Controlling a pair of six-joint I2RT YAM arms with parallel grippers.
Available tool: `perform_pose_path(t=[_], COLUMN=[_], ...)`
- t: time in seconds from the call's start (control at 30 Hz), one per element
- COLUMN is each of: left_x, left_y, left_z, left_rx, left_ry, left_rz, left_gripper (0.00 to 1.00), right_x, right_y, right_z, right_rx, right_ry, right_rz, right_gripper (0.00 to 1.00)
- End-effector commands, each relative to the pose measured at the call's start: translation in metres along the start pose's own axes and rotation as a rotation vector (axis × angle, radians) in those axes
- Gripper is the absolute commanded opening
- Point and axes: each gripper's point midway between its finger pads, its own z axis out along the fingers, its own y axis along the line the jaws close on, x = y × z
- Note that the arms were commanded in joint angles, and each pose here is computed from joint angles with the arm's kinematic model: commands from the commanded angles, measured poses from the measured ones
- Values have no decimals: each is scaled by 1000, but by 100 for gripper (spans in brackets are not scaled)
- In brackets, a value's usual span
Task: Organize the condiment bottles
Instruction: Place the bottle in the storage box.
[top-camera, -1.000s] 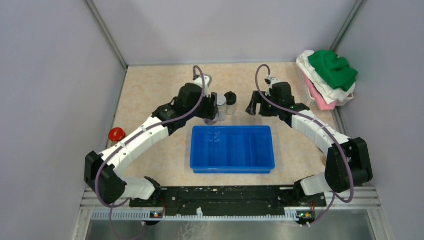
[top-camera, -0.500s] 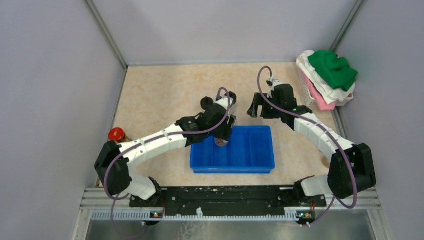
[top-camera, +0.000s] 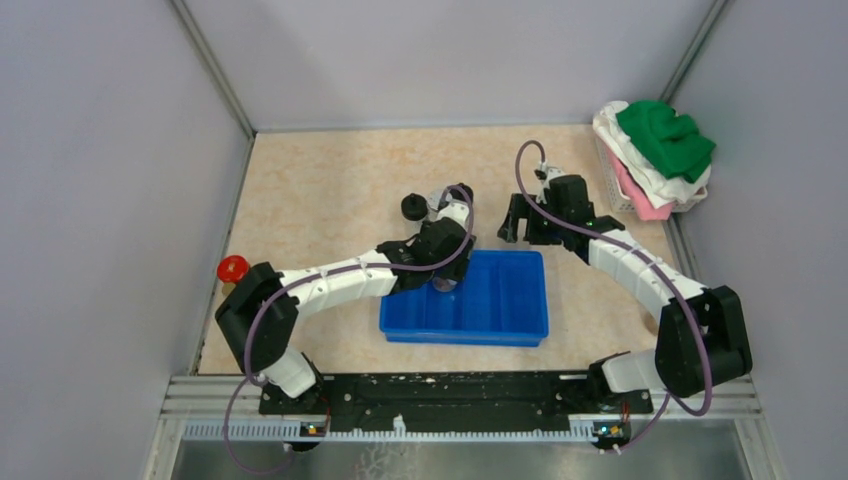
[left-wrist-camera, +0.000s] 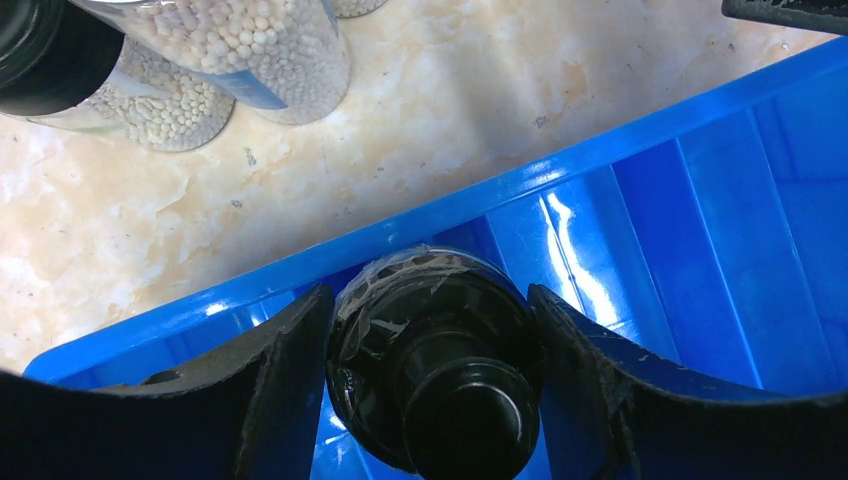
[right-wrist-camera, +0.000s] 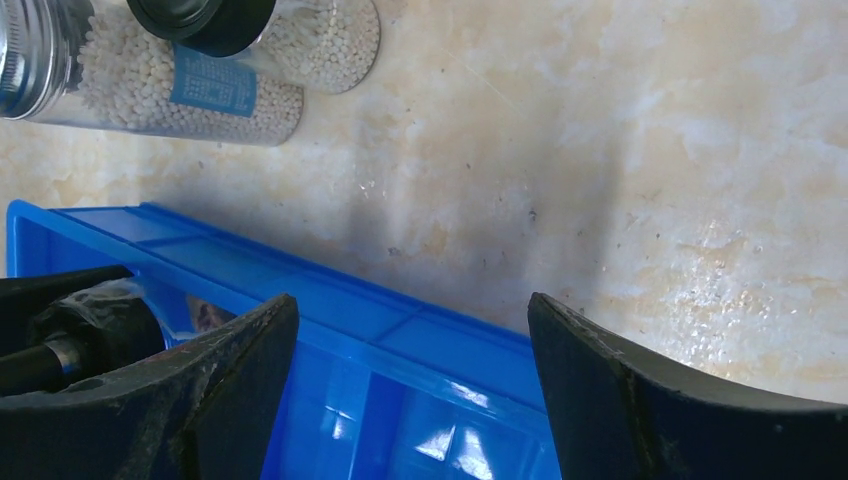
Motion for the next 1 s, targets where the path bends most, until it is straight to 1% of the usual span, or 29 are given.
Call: perform_pose_path(t=[0.0,0.1,0.17,0.23,0.37,0.4,0.43,0.47,0.63,0.7,0.77,0.83,0.9,0.97], left_x=[-29,-27,-26,-26,-32,-35,-38,-41,-68,-90,-111,-129,-139,-143], left_y=[-10,-8,-6,-5,-4,-4,-5,-7,-4,4,17,36,56,76], left_z=[-1,-6,-11,-16,-28,-34,-38,-43,-75,-94,-111,-123,-122,-115], left_rx=[19,11,4,1,-5,-2,4,13,16,-9,-55,-137,-212,-269], left_ry=[-102,-87,-74,-68,-70,-79,-85,-94,-156,-219,-304,-368,-373,-362], left_rz=[-54,-58,-64,-61,-58,-60,-60,-60,-59,-57,-31,-12,7,-18], left_gripper=[62,69,72,76,79,81,95,98,96,96,97,98,99,99], right_x=[-9,-7,-6,-6,-5,-5,-4,-4,-5,-8,-13,-23,-44,-61], right_y=[0,-1,1,2,4,4,4,4,5,7,10,18,29,35], right_z=[-4,-2,-2,-1,-2,-2,-3,-3,-6,-7,-7,-6,-7,-5], right_rx=[-22,-25,-34,-41,-51,-52,-53,-52,-55,-57,-65,-89,-109,-105], right_ry=[-45,-38,-38,-37,-32,-31,-30,-28,-30,-33,-35,-29,-52,-70], right_rz=[-19,-16,-16,-12,-10,-9,-10,-9,-11,-15,-14,-18,-28,-40], right_gripper=[85,85,85,86,87,88,89,89,90,90,89,87,85,85])
